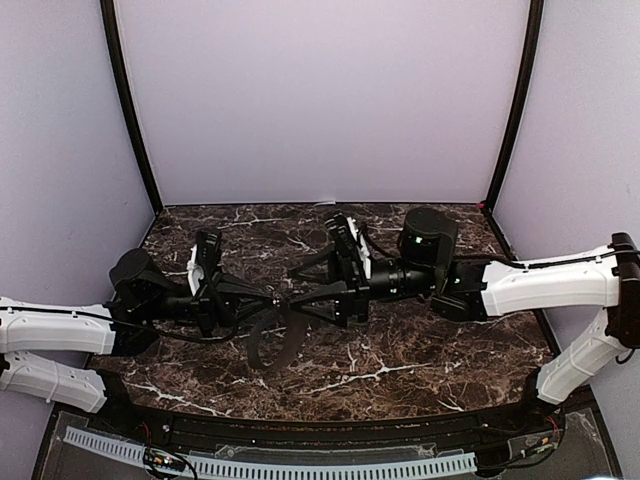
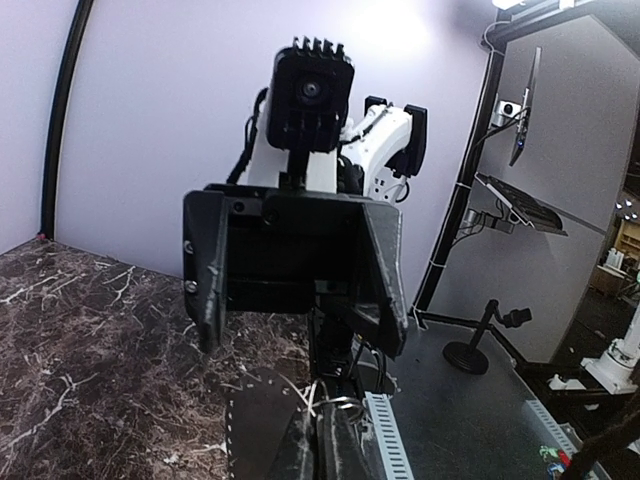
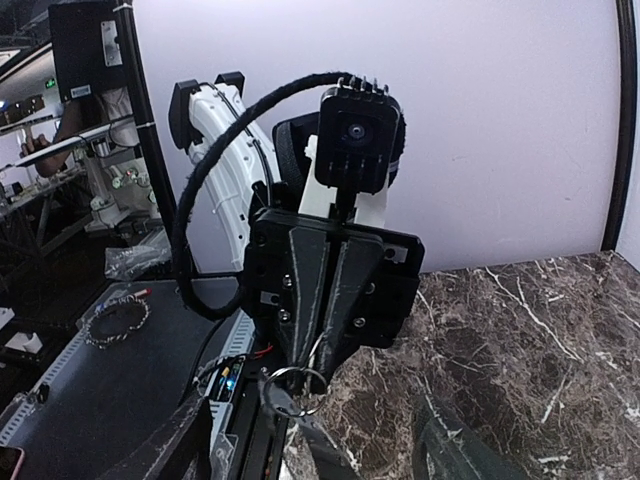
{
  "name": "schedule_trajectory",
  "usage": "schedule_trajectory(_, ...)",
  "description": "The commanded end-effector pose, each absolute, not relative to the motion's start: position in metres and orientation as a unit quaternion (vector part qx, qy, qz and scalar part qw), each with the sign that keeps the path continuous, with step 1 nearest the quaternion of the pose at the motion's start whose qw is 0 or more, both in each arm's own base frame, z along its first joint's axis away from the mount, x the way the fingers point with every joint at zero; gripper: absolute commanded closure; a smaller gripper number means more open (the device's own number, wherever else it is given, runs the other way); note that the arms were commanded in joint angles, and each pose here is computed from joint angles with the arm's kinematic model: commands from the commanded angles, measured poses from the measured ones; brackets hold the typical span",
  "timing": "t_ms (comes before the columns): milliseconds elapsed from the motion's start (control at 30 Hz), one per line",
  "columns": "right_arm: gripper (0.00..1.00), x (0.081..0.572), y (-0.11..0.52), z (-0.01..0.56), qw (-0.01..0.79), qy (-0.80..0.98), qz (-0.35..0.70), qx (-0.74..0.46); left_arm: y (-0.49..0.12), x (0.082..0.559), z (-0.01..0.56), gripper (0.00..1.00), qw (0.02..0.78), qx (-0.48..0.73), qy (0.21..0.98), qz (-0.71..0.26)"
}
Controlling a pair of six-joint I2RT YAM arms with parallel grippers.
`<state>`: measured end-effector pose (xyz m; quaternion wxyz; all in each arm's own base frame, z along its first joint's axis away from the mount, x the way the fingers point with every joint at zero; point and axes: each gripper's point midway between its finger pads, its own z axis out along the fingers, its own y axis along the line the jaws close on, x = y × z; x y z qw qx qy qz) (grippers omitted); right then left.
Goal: Remove the keys from the keyring
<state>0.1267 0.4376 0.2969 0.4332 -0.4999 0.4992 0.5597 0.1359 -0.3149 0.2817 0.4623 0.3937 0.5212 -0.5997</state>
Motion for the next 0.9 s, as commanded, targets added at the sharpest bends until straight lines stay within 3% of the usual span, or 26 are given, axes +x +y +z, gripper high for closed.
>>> schedule_trajectory(0,0.32,0.120,0.438,0.301,0.399,0.496,0.545,-0.546,-0.316,0.119,0.301,1.00,0.454,0.438,0.485,-0.605)
schedule_trajectory(233,0.32,0.101,0.438,0.291,0.310,0.485,0.566,-0.591,-0.316,0.107,0.298,1.00,0.425,0.469,0.480,-0.607)
schedule_trajectory(467,0.44,0.096,0.448,0.290,0.263,0.474,0.584,-0.605,-0.318,0.105,0.297,1.00,0.409,0.481,0.485,-0.605)
schedule_trajectory(700,0.46,0.094,0.454,0.278,0.231,0.478,0.595,-0.603,-0.320,0.111,0.292,1.00,0.413,0.482,0.506,-0.584)
schedule_trajectory(867,0.53,0.089,0.451,0.276,0.217,0.474,0.608,-0.598,-0.321,0.116,0.289,1.00,0.423,0.486,0.513,-0.568)
